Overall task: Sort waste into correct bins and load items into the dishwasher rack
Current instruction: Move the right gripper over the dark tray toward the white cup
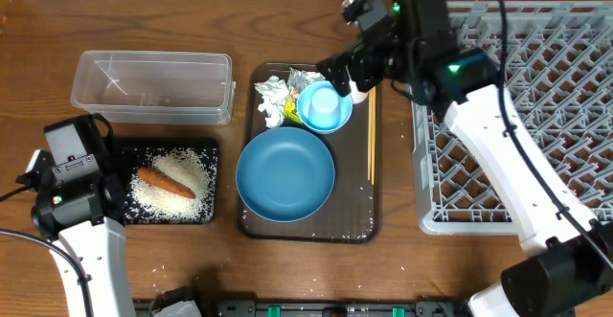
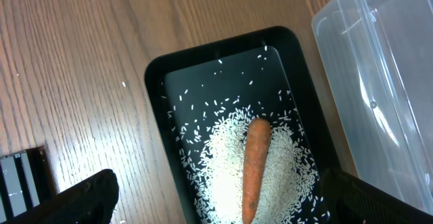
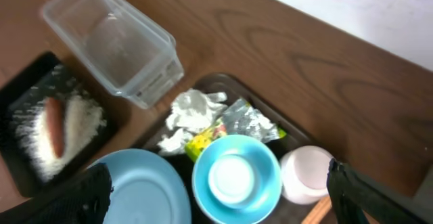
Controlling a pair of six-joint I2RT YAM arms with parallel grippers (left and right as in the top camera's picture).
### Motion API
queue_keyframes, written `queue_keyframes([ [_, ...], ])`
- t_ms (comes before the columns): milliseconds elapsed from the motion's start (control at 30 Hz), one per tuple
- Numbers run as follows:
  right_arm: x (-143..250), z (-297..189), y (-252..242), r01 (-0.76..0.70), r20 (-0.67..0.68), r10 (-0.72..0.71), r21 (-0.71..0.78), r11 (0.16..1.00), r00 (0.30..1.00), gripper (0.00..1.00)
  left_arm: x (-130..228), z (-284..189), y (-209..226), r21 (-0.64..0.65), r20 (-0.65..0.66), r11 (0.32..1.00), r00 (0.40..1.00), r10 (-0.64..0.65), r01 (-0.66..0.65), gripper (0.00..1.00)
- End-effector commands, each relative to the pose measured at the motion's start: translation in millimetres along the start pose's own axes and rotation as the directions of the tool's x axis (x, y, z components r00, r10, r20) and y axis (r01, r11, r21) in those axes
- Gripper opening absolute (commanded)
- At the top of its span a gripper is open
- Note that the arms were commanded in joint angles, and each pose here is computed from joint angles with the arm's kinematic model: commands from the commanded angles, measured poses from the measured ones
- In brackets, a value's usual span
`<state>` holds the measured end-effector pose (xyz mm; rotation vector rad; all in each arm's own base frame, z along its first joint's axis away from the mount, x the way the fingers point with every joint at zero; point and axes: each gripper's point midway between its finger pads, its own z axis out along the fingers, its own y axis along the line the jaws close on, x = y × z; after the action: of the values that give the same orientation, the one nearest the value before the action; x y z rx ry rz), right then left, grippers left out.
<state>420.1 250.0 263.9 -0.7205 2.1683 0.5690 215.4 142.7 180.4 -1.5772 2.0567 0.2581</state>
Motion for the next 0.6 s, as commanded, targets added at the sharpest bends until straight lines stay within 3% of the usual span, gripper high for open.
queue_keyframes([
  [0,-13,2,-27,0.026,0.027,-0.031,0.175,0.984,0.999,0.99,-5,-4,1,0.001,0.015,1.000,1.000,-0.021,0.021,0.98],
  [100,-10,13,-64,-0.140,0.073,0.122,0.334,0.932,0.990,0.99,-5,-4,1,0.000,0.015,1.000,1.000,-0.021,0.021,0.98],
  [233,11,41,-85,-0.304,0.086,0.294,0.368,0.878,0.952,0.99,-5,-4,1,0.001,0.015,1.000,1.000,-0.021,0.021,0.98],
  [567,71,102,-98,-0.328,-0.043,0.380,0.420,0.846,0.924,0.99,-5,-4,1,0.000,0.015,1.000,1.000,-0.021,0.021,0.98],
])
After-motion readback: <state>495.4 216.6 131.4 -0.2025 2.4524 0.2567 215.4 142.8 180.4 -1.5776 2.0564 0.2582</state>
